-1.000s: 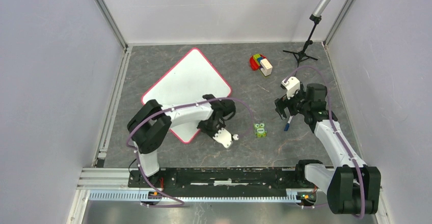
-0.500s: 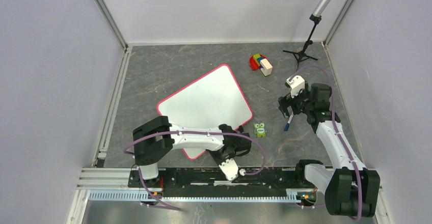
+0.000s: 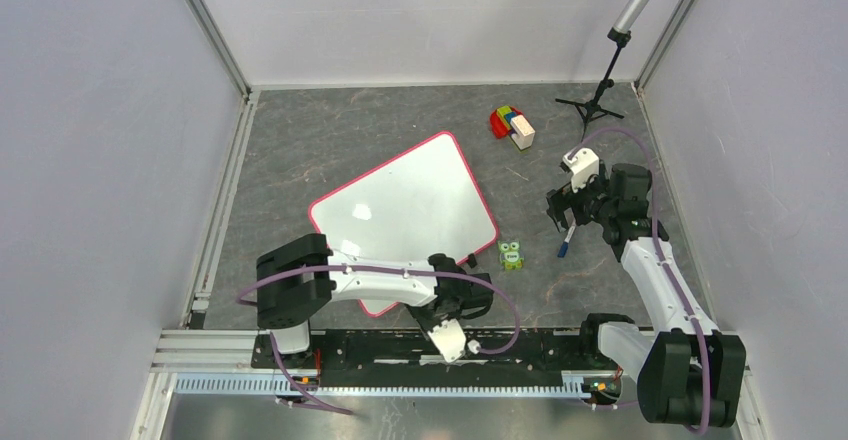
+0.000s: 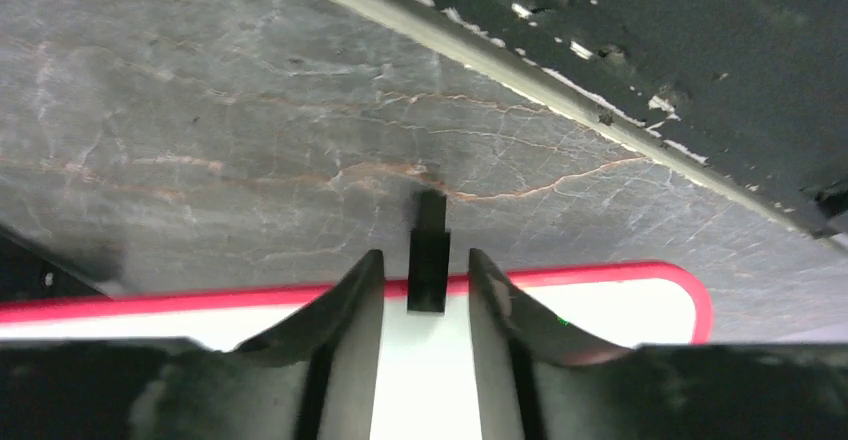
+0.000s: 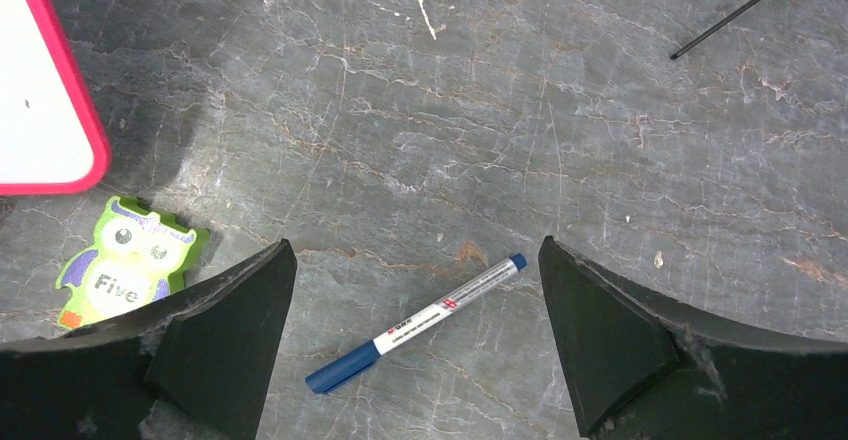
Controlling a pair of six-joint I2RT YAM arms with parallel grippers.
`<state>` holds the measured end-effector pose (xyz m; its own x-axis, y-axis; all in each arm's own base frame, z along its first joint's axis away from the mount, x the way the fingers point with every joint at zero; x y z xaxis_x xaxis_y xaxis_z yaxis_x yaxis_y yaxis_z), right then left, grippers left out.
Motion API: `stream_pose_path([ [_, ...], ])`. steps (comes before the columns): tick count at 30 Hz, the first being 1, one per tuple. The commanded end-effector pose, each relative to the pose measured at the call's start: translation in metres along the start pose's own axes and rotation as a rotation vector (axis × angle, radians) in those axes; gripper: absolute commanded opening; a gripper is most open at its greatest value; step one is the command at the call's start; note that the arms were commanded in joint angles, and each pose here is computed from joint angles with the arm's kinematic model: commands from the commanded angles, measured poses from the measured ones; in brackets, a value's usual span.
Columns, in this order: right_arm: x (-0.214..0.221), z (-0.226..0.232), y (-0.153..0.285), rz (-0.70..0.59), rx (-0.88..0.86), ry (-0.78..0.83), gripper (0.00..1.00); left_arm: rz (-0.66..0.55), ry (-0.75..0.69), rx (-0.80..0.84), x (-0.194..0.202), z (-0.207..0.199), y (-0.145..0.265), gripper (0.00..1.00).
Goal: Write a sentence on the whiteboard
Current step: Move the whiteboard to the center of the board, then open the whiteboard marker at the center of the board.
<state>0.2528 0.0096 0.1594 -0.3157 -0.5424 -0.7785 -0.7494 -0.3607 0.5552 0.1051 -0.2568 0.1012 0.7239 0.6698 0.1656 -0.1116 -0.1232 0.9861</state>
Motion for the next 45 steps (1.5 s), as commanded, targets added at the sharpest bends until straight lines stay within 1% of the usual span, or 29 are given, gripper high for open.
stream_pose_path([
  [1,-0.019,-0.011,0.005,-0.064,0.030,-0.008,0.98,-0.053,0.122,-0.093,-0.005,0.009,0.030,0.49],
  [2,-0.020,-0.013,0.006,-0.065,0.034,-0.014,0.98,-0.067,0.136,-0.086,-0.007,0.009,0.033,0.59],
  [3,-0.021,-0.014,0.008,-0.062,0.040,-0.020,0.98,-0.077,0.151,-0.078,-0.008,0.009,0.036,0.62],
  [4,-0.024,-0.017,0.010,-0.058,0.054,-0.030,0.98,-0.095,0.168,-0.074,-0.010,0.009,0.040,0.71],
  [6,-0.027,-0.020,0.015,-0.049,0.074,-0.058,0.98,-0.132,0.199,-0.081,-0.014,0.011,0.047,0.77],
  [10,-0.031,-0.024,0.027,-0.005,0.136,-0.149,0.98,-0.255,0.278,-0.107,-0.023,0.014,0.072,0.79],
  [13,-0.024,-0.024,0.034,0.071,0.182,-0.250,0.99,-0.354,0.354,-0.131,-0.028,0.018,0.094,0.80],
  [16,-0.012,-0.017,0.036,0.166,0.196,-0.342,0.91,-0.466,0.477,-0.184,-0.026,0.030,0.114,0.81],
  [19,0.001,-0.017,0.037,0.246,0.253,-0.386,0.86,-0.598,0.661,-0.217,-0.013,0.049,0.129,0.85],
  [23,0.013,-0.019,0.033,0.323,0.301,-0.429,0.76,-0.741,0.920,-0.239,0.011,0.072,0.145,0.85],
  [24,0.015,-0.020,0.031,0.335,0.308,-0.442,0.74,-0.769,1.019,-0.279,0.017,0.081,0.147,0.84],
  [25,0.017,-0.021,0.029,0.354,0.311,-0.450,0.73,-0.768,1.119,-0.330,0.023,0.087,0.150,0.84],
  [29,0.030,-0.018,0.017,0.433,0.296,-0.476,0.66,-0.790,1.256,-0.405,0.032,0.096,0.156,0.84],
  [33,0.045,-0.009,0.005,0.504,0.262,-0.490,0.61,-0.804,1.313,-0.423,0.034,0.099,0.159,0.84],
  [36,0.054,-0.005,-0.003,0.546,0.236,-0.498,0.60,-0.824,1.339,-0.417,0.034,0.101,0.162,0.84],
  [45,0.059,0.000,-0.023,0.567,0.203,-0.549,0.59,-0.853,1.369,-0.426,0.036,0.101,0.166,0.84],
])
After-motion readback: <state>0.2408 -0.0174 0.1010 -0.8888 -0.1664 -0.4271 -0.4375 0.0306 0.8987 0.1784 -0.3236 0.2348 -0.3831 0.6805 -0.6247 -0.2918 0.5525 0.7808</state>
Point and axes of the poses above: each gripper's point midway between its finger pads, its own y axis back along the fingers, its own z axis along the line the jaws close on, x = y × z, the point moved 7 cm from there along y, back along the fingers, and after that the axes turned 10 degrees about y, right-handed, at the moved point
